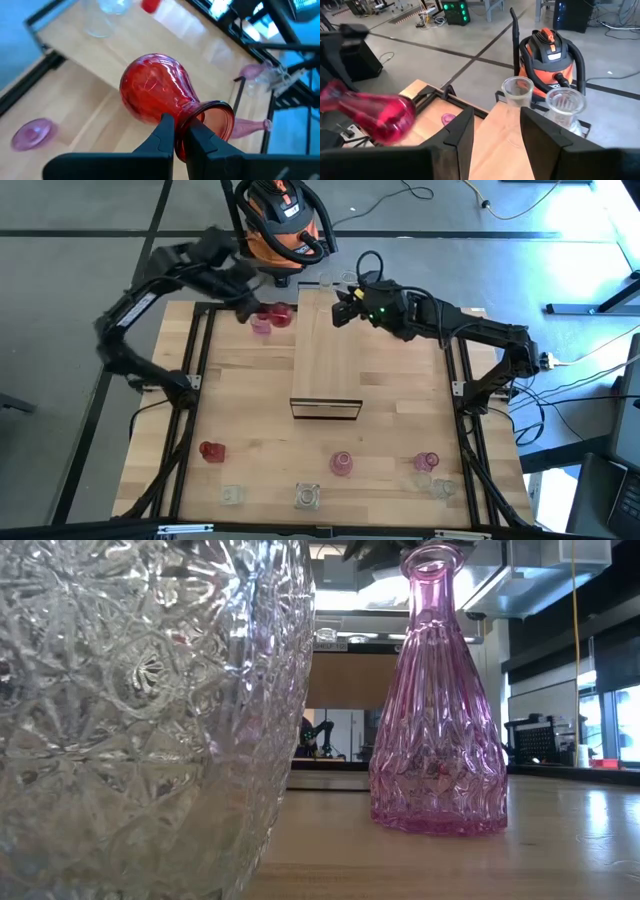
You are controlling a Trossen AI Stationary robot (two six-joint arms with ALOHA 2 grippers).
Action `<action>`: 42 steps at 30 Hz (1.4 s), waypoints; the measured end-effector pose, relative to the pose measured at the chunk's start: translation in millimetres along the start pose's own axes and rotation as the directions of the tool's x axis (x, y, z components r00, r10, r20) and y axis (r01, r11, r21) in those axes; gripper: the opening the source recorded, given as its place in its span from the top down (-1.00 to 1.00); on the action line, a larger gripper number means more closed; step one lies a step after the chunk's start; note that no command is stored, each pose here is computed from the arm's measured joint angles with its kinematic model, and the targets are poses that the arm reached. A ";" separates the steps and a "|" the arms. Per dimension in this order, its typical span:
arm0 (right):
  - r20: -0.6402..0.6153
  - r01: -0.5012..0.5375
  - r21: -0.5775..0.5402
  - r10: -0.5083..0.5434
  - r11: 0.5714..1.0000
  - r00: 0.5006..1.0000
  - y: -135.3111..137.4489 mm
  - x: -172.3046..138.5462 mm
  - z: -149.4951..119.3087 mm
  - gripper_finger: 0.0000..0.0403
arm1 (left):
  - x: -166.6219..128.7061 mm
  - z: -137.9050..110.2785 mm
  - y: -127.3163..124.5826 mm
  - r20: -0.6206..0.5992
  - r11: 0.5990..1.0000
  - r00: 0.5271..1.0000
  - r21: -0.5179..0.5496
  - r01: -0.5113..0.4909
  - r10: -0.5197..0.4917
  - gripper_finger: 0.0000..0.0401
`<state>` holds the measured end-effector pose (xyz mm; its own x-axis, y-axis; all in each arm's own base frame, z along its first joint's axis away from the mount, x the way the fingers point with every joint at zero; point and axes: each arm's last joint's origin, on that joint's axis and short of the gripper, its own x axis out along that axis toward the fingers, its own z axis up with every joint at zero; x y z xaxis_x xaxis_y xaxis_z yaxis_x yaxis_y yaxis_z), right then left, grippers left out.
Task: Sort vases onto shelf
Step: Put the right red vase on the shelf
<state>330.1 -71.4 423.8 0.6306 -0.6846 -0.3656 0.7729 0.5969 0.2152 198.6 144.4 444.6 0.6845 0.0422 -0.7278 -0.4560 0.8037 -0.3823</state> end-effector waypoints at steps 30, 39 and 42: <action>-0.080 0.122 -0.038 -0.125 0.992 0.989 -41.0 -54.7 8.6 0.28 | 131.4 51.8 24.6 -0.408 0.998 0.912 0.040 0.053 -0.032 0.85; -0.071 0.137 -0.041 -0.140 0.990 0.988 -41.4 -54.6 8.7 0.28 | 132.3 54.0 24.7 -0.387 0.993 0.921 0.092 0.074 -0.033 0.84; -0.071 0.137 -0.041 -0.140 0.990 0.988 -41.4 -54.6 8.8 0.28 | 132.4 54.2 24.6 -0.385 0.992 0.922 0.101 0.080 -0.035 0.83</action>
<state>264.3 -62.4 442.7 0.5095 -0.7302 -0.4552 0.8487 0.5136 0.1260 308.8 202.0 369.7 0.4277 -0.2176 -0.8773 -0.3401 0.8606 -0.3792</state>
